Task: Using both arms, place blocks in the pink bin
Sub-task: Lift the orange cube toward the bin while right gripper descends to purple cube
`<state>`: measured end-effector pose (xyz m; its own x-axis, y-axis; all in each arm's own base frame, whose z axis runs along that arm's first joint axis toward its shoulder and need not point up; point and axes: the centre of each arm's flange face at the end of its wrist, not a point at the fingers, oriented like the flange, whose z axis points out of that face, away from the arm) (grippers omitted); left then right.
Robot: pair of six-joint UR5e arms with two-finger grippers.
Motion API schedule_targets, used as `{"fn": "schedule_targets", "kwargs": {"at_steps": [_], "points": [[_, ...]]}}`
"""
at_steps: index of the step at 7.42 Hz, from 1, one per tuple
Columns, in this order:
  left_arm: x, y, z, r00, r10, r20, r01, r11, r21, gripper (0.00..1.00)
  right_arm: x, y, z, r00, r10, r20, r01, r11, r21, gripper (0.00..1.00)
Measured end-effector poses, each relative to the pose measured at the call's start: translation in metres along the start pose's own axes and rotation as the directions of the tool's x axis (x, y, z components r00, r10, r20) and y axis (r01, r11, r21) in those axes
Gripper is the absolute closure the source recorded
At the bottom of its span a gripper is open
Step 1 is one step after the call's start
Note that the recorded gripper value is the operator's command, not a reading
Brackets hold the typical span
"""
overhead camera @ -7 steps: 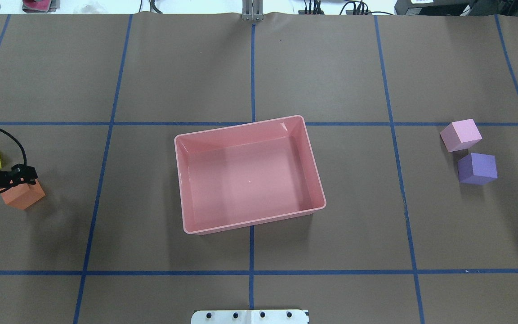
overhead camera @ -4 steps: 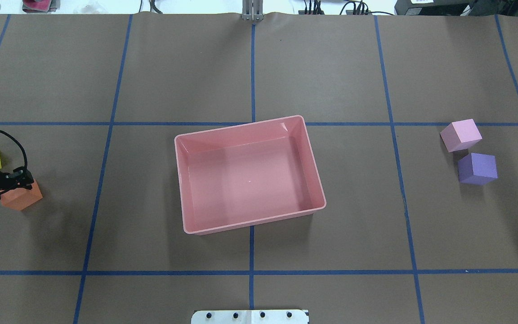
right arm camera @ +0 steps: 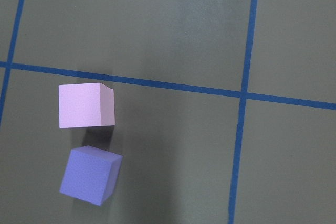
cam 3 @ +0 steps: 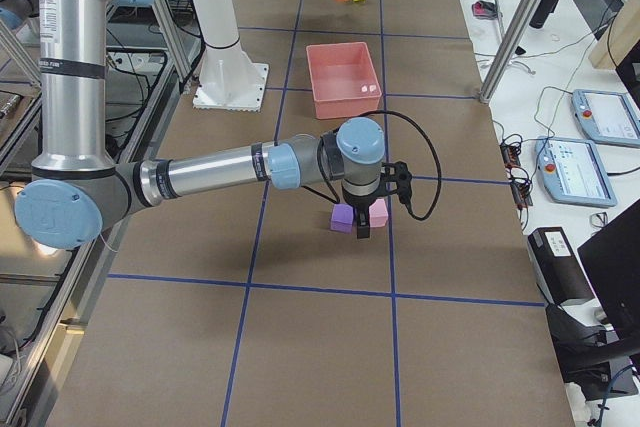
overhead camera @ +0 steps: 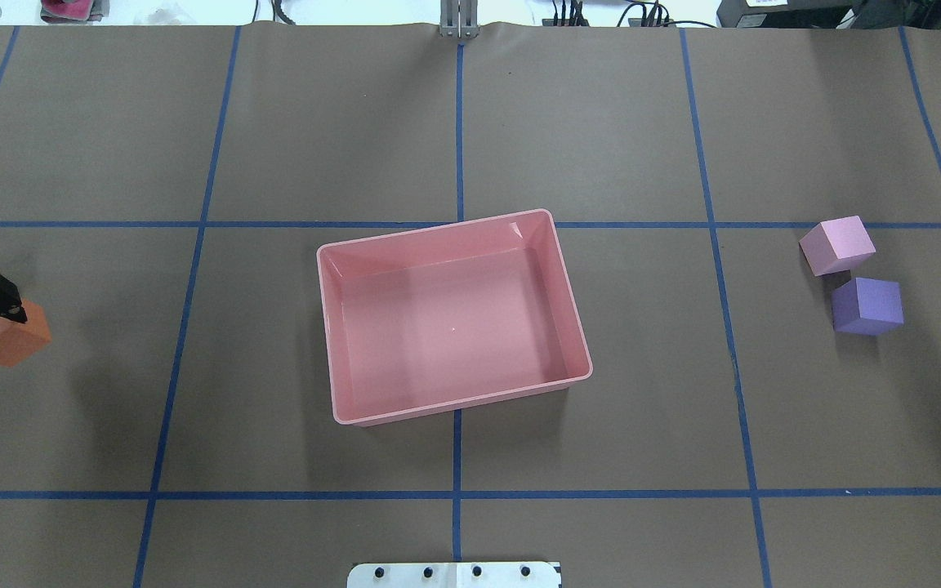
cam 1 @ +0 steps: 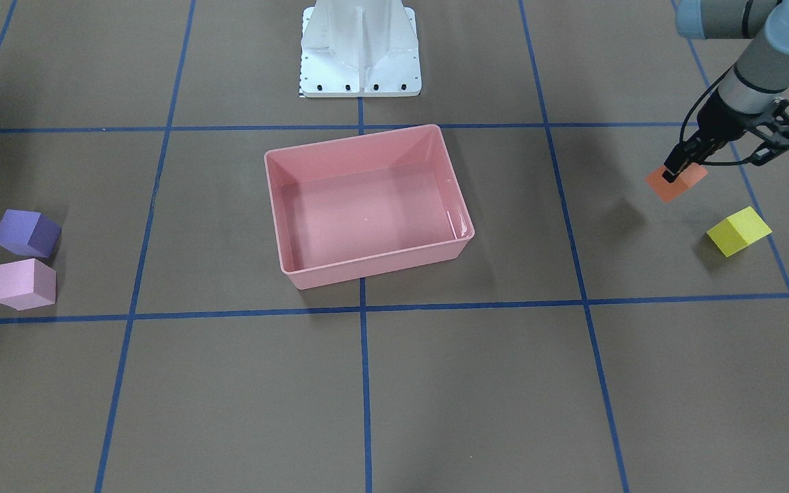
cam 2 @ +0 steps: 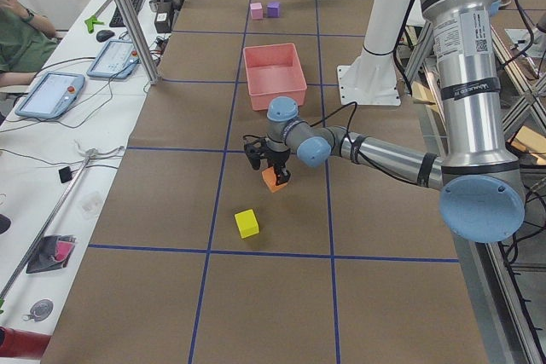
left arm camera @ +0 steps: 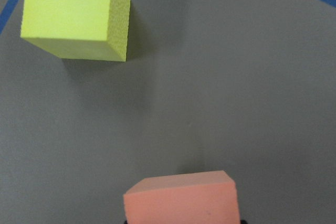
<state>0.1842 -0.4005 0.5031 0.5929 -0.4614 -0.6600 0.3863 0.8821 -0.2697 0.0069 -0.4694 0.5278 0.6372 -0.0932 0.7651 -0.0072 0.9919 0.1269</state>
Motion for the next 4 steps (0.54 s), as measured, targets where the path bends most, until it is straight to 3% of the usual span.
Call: {"fn": "schedule_targets", "kwargs": {"at_steps": [2,4], "points": [[0.061,0.002,-0.056,1.000,-0.022,-0.018,0.022,1.000,0.001,1.00,-0.046,-0.003,0.024,0.999,0.046,0.012,-0.046,0.999,-0.001,0.00],[0.138,0.020,-0.119,0.992,-0.098,-0.078,0.099,0.995,0.008,1.00,-0.075,0.001,0.069,0.997,0.073,-0.005,-0.073,0.997,0.002,0.00]]}}
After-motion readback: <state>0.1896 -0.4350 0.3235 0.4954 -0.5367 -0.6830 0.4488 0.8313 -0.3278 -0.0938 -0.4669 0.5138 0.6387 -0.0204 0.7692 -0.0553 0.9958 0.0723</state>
